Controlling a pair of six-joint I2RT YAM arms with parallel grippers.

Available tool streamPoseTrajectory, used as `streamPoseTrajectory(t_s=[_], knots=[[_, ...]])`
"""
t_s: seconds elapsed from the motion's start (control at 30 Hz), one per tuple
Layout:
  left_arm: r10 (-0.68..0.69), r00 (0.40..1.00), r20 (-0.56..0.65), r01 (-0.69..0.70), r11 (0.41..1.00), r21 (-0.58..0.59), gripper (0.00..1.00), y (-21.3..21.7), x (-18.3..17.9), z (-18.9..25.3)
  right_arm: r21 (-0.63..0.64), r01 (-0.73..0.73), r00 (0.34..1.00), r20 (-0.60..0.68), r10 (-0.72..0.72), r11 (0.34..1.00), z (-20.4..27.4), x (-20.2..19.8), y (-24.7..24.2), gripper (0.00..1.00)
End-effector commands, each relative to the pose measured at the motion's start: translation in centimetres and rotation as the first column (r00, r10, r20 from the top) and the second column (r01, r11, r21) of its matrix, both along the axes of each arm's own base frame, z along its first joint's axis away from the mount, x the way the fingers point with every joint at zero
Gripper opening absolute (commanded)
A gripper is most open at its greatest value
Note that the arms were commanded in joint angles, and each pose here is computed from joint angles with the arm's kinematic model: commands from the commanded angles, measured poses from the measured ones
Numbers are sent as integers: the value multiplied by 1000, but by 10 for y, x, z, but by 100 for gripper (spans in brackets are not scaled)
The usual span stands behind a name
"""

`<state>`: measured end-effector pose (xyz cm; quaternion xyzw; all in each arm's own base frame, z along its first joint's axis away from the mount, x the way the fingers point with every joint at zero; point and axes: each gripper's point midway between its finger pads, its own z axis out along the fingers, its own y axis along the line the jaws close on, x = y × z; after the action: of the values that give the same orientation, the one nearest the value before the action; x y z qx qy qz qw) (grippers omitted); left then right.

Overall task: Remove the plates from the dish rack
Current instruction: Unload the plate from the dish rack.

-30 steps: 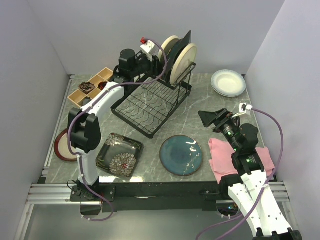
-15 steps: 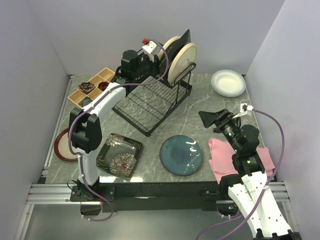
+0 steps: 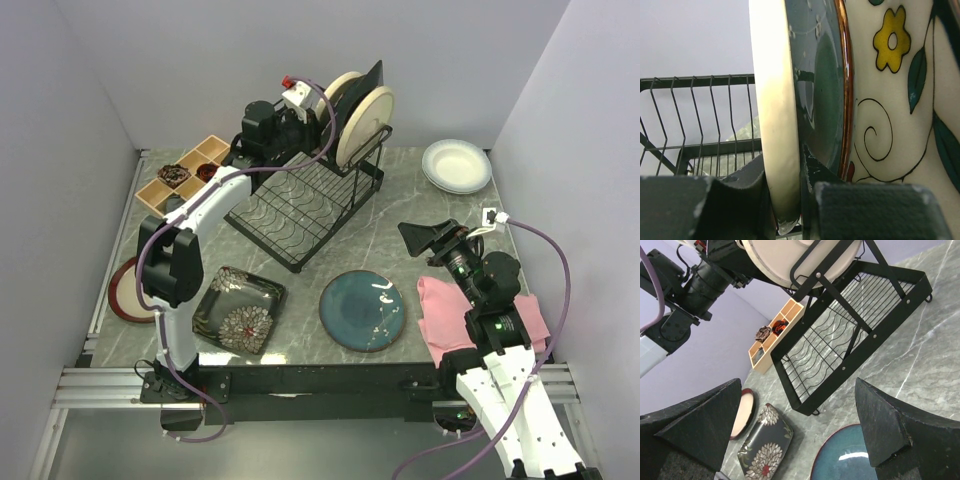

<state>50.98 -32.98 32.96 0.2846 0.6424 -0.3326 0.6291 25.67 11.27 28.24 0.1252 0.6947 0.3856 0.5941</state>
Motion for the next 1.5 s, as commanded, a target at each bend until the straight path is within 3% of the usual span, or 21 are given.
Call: streamPoseTrajectory(t_s=[0.0,0.7,1.47], knots=[[-41,975,220,73,987,-141,1,3,-45,114,-10,8,999,49,-8,1000,11,0,-1,100],[8,955,297,51,980,-191,1,14,-56,171,-12,11,997,79,-10,1000,19,-7,-3,100],[57,925,375,14,983,-185,1,27,-68,188,-8,-3,997,80,4,1000,20,-8,-1,100]])
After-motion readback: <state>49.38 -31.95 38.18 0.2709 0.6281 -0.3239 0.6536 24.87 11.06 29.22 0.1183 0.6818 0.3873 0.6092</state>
